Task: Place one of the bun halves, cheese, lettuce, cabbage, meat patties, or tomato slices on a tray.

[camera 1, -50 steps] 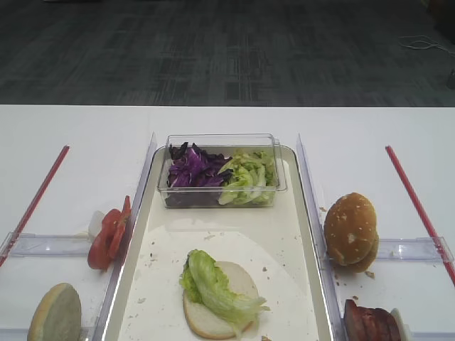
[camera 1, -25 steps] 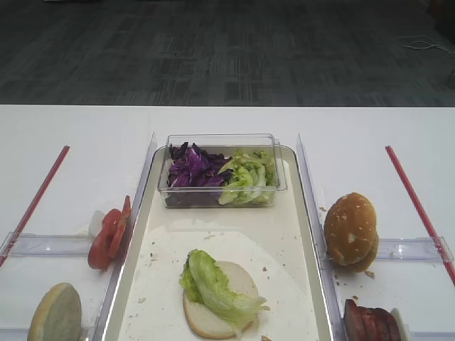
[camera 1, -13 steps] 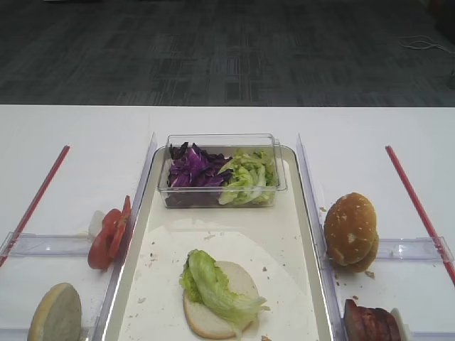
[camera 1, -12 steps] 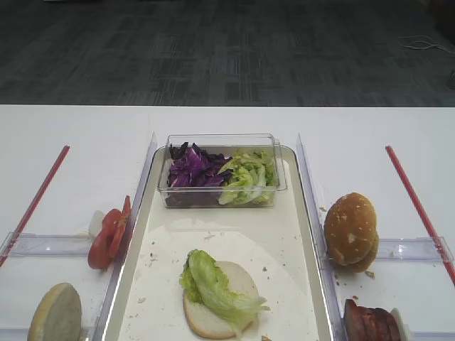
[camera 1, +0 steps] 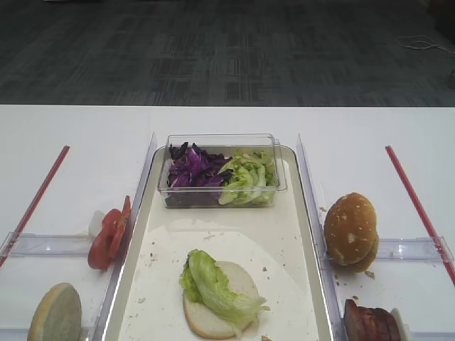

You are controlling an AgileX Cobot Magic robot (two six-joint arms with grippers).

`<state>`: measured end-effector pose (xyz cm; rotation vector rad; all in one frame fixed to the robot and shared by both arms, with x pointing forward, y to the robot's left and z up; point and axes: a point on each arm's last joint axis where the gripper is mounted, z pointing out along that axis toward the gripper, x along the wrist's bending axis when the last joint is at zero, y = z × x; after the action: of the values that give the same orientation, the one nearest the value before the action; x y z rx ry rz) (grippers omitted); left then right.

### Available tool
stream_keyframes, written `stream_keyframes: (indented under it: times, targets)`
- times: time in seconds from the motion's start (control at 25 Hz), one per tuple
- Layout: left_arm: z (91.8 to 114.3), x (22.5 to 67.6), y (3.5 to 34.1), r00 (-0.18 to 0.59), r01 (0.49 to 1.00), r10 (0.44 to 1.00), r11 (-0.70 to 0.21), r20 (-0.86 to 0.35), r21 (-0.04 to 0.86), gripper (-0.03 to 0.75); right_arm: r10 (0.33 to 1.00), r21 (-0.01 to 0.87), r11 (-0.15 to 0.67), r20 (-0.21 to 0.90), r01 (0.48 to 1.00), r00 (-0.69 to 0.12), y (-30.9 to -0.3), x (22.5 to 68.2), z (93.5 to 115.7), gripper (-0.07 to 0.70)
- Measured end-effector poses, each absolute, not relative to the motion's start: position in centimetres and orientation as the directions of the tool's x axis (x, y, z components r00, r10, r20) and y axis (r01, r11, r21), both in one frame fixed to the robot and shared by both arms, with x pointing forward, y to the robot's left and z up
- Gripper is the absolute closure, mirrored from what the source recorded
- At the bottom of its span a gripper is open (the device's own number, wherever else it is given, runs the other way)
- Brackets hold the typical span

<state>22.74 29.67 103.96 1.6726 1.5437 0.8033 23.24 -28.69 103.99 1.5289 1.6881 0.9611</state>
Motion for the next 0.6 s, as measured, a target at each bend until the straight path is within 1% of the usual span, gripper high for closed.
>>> stream_keyframes:
  times: [0.6]
  targets:
    - [103.96, 22.74, 29.66, 0.093, 0.553, 0.995, -0.032, -0.024, 0.833, 0.286, 0.995, 0.858, 0.048, 0.005, 0.512, -0.102, -28.69, 23.24, 103.99, 0.164]
